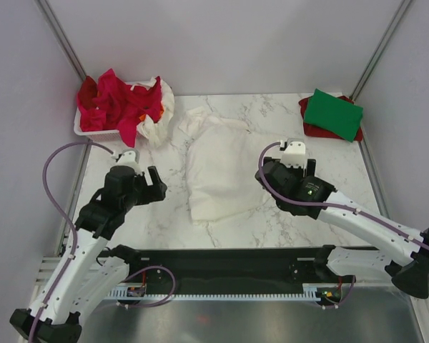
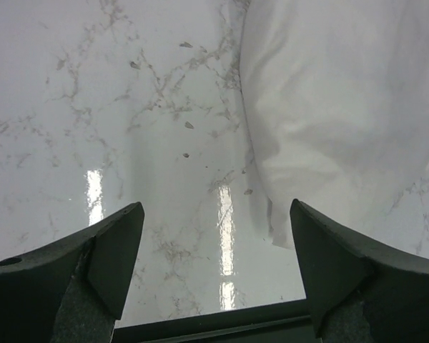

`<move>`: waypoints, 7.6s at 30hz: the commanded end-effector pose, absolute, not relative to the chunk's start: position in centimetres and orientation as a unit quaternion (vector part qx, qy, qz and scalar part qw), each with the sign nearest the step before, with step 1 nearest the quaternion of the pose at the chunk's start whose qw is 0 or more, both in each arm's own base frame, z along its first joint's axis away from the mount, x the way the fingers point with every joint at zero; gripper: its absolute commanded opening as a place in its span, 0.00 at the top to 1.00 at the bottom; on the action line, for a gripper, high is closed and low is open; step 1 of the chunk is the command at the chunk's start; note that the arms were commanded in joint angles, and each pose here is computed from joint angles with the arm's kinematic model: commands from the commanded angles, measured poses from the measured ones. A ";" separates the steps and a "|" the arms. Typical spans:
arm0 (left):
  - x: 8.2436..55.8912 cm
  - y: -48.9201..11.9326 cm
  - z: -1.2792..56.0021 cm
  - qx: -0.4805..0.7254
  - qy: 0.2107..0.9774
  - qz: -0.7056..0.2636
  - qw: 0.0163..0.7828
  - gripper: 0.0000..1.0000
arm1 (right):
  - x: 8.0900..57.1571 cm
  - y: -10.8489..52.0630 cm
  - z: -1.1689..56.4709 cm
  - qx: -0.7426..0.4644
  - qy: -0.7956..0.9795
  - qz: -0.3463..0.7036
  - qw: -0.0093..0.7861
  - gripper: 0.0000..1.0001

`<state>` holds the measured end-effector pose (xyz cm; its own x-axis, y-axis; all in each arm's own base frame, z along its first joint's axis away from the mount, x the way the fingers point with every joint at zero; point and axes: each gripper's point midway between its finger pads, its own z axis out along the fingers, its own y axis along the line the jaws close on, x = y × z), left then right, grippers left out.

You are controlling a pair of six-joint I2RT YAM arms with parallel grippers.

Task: Fold and stack the t-shirts
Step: Flatten the tshirt out

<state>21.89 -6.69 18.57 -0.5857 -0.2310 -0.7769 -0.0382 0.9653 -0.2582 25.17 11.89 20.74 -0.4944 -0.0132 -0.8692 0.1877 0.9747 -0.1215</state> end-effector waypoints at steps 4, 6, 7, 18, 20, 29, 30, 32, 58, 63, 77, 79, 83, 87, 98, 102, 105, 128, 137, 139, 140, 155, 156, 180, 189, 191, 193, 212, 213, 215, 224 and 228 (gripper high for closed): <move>21.9 -11.8 16.2 -0.036 0.903 -0.185 0.385 0.10 | 25.3 12.9 20.0 0.081 0.871 -0.023 0.483 0.02; 22.1 -12.8 15.3 -0.045 0.907 -0.197 0.370 0.10 | 26.0 13.5 18.2 0.087 0.883 0.018 0.460 0.02; 22.0 -13.6 15.1 -0.043 0.906 -0.214 0.362 0.10 | 26.0 13.8 17.2 0.089 0.890 0.034 0.446 0.02; 20.2 -19.4 8.2 -0.030 0.928 -0.244 0.281 0.08 | 26.0 8.9 9.2 0.160 0.922 0.079 0.345 0.02; 19.8 -19.9 7.3 -0.028 0.931 -0.239 0.273 0.11 | 25.8 7.7 8.1 0.180 0.923 0.072 0.333 0.02; 22.0 -18.9 5.1 -0.029 0.934 -0.168 0.315 0.94 | 24.9 5.8 3.5 0.234 0.921 0.085 0.300 0.02; 22.3 -18.9 5.4 -0.023 0.932 -0.165 0.321 0.98 | 24.9 5.8 3.3 0.235 0.921 0.085 0.298 0.02; 23.3 -19.3 7.2 0.011 0.924 -0.163 0.345 0.98 | 24.9 5.9 2.9 0.236 0.922 0.086 0.294 0.03; 26.9 -20.6 16.7 0.159 0.925 -0.059 0.341 0.09 | 25.4 6.0 3.4 0.220 0.924 0.087 0.302 0.02; 24.5 -22.2 15.0 0.114 0.924 -0.153 0.332 0.20 | 25.9 6.3 3.1 0.213 0.926 0.089 0.299 0.02; 22.9 -24.3 7.0 0.034 0.905 -0.258 0.336 0.04 | 26.0 6.2 3.2 0.208 0.927 0.085 0.301 0.02; 24.2 -24.3 6.7 0.024 0.899 -0.248 0.361 0.05 | 26.0 6.1 3.2 0.207 0.927 0.083 0.301 0.02; 25.9 -24.6 6.5 0.020 0.890 -0.237 0.390 0.05 | 25.9 6.0 3.1 0.208 0.927 0.081 0.301 0.02; 27.7 -25.6 6.0 0.029 0.887 -0.225 0.401 0.10 | 26.0 5.9 3.0 0.208 0.927 0.079 0.301 0.02; 27.7 -19.3 17.4 0.179 0.893 -0.046 0.410 0.98 | 26.0 5.5 2.8 0.213 0.927 0.068 0.301 0.02; 26.4 -13.5 23.1 0.234 0.879 0.071 0.408 0.97 | 26.2 5.5 2.6 0.214 0.928 0.064 0.299 0.02; 25.3 -10.9 22.2 0.271 0.882 0.119 0.367 0.74 | 26.4 5.6 2.6 0.211 0.928 0.066 0.299 0.02; 17.0 -22.3 11.8 0.100 0.922 -0.282 0.248 0.30 | 26.0 6.1 4.0 0.205 0.924 0.088 0.311 0.02; 17.0 -26.6 8.9 0.157 0.915 -0.269 0.258 0.27 | 25.8 6.0 4.4 0.211 0.920 0.091 0.318 0.02; 17.7 -27.0 8.4 0.166 0.915 -0.251 0.267 0.28 | 25.7 6.0 4.4 0.210 0.920 0.091 0.317 0.02; 17.9 -26.9 7.4 0.174 0.920 -0.235 0.261 0.28 | 25.7 6.0 4.5 0.212 0.920 0.090 0.317 0.02; 20.5 -26.8 3.9 0.202 0.929 -0.128 0.282 0.33 | 25.7 6.0 4.5 0.210 0.921 0.090 0.316 0.02; 20.6 -26.9 3.8 0.204 0.929 -0.125 0.282 0.36 | 25.8 6.0 4.4 0.210 0.921 0.090 0.315 0.02; 19.0 -21.5 6.6 0.192 0.923 -0.100 0.317 0.98 | 25.0 2.2 7.5 0.307 0.873 0.059 0.375 0.02; 17.6 -21.1 6.0 0.163 0.931 -0.123 0.304 0.98 | 25.1 3.0 3.1 0.312 0.891 0.061 0.325 0.03; 17.4 -21.0 6.2 0.160 0.930 -0.130 0.304 0.98 | 24.8 3.3 2.3 0.312 0.893 0.067 0.318 0.07; 17.1 -20.7 5.9 0.155 0.932 -0.132 0.301 0.98 | 24.9 3.6 1.7 0.311 0.891 0.078 0.321 0.14; 15.4 -23.7 9.7 0.178 0.909 -0.225 0.303 0.98 | 33.3 6.3 31.2 0.229 0.760 0.219 0.567 1.00; 15.3 -23.6 10.4 0.181 0.906 -0.228 0.306 0.98 | 33.2 6.2 37.5 0.220 0.722 0.235 0.612 1.00; 15.4 -24.0 12.4 0.187 0.895 -0.246 0.321 0.98 | 33.1 5.8 42.1 0.216 0.701 0.234 0.638 1.00; 13.9 -22.3 11.4 0.208 0.902 -0.230 0.302 0.96 | 28.0 4.2 62.3 0.178 0.571 0.250 0.762 1.00; 12.7 -22.9 10.5 0.222 0.906 -0.236 0.273 0.48 | 27.1 3.9 63.3 0.172 0.563 0.246 0.770 1.00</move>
<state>14.05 -22.85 11.40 -0.7338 0.2261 -0.6406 0.5097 0.8067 -0.2992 25.79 4.39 65.14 0.2816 0.6078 -0.7424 -0.2572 0.7933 0.5519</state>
